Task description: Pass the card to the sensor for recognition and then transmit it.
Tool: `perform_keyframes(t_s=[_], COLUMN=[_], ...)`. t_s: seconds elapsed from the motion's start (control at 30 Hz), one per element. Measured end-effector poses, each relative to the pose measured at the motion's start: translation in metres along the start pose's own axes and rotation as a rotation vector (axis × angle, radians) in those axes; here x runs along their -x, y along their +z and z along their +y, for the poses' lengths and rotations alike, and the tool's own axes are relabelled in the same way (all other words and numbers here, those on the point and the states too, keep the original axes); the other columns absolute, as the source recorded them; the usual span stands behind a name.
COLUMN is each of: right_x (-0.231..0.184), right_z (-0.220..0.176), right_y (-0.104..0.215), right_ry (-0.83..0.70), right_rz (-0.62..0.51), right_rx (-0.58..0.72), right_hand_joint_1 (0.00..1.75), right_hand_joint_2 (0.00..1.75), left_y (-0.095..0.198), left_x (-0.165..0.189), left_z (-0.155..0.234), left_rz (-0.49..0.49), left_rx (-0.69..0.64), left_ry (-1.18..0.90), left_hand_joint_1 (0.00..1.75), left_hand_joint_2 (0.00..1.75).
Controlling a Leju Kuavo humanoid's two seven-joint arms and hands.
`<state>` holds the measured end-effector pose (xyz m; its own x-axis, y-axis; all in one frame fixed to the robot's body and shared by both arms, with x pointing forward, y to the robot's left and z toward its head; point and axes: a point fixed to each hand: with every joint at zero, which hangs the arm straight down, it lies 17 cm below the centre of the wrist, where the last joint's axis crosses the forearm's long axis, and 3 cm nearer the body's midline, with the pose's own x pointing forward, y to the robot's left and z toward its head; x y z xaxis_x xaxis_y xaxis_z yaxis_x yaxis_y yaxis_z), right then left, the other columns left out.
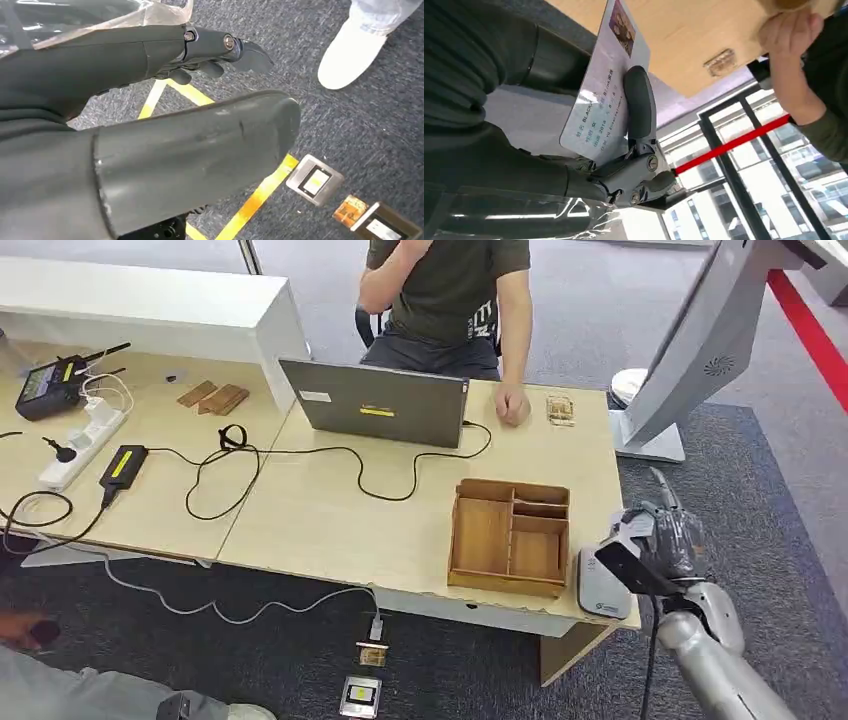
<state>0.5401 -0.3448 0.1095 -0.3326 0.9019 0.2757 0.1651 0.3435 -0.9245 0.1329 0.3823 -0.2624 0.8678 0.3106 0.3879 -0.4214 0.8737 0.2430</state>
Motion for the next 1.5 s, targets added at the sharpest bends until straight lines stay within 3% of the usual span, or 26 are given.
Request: perform_keyframes(t_s=[0.43,0.87,1.5], right_x=[0.031,0.04,0.03], right_z=[0.008,0.053,0.048], right_y=[0.026,0.085,0.076], right_ry=[0.054,0.034,0.038], right_rz=[0.052,0.093,0.057], right_rx=[-0.052,-0.155,-0.143], right_hand_joint_1=[1.75,1.75,1.75], right_hand_joint_2=[1.75,1.75,1.75], left_y=[-0.001,-0.002,-0.001], left_x=[-0.001,0.003,0.004], left_z=[0.004,0.007,0.006], left_rz=[0.002,0.027,0.034], left_rx=[-0.008,-0.017,-0.023], left_ry=[0.006,-0.005,-0.018], left_hand_joint_1=[0.0,0.0,0.0], left_hand_joint_2=[0.0,0.0,0.0])
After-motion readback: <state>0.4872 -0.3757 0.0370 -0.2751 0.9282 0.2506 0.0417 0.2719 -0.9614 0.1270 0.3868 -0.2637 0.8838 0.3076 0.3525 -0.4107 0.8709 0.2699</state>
